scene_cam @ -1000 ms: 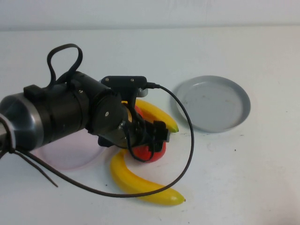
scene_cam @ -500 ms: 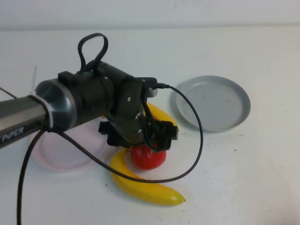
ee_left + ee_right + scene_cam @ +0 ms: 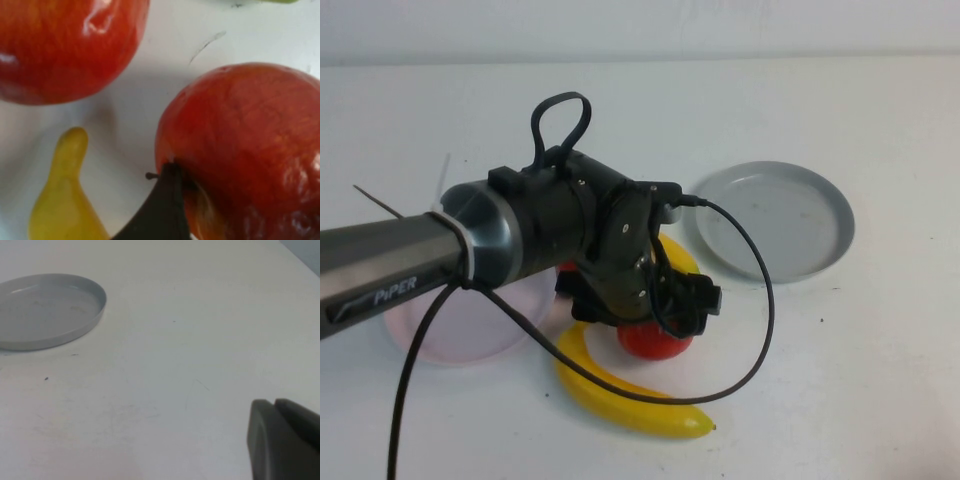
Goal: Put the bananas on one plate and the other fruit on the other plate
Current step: Put one type of fruit in the left plate
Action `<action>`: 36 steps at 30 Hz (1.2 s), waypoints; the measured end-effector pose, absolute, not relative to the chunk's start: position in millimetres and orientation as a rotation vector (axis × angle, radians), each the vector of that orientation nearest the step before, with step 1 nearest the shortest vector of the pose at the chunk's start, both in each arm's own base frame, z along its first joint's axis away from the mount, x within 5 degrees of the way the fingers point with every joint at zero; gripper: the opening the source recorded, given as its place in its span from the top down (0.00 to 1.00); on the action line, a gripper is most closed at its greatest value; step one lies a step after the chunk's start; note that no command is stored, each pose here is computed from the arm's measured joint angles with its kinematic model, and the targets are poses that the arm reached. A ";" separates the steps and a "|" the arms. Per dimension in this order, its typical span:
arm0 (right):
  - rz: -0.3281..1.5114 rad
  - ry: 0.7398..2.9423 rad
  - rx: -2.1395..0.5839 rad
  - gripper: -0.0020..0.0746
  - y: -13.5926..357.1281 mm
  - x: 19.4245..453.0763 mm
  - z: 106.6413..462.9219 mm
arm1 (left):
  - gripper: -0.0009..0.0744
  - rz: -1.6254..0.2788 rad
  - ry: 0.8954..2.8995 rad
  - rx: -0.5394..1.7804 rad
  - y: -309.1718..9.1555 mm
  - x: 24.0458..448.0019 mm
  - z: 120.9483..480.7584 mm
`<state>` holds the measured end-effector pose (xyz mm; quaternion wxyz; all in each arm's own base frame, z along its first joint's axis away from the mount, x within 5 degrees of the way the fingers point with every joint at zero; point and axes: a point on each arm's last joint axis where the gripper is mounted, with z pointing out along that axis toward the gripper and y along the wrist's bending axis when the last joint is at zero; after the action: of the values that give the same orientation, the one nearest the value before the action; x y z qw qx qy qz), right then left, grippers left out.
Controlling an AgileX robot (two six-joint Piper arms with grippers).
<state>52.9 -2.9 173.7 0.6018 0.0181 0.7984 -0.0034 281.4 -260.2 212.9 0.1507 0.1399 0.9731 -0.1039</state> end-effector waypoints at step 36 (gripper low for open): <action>-0.008 1.850 0.042 0.99 -2.9 52.9 173.7 | 0.29 -0.075 2.665 0.640 -204.0 272.2 284.1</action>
<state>52.9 -2.9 173.7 0.6018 0.0181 0.7984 -0.0034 272.2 -204.0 284.1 0.1987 0.2290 0.9526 -0.0269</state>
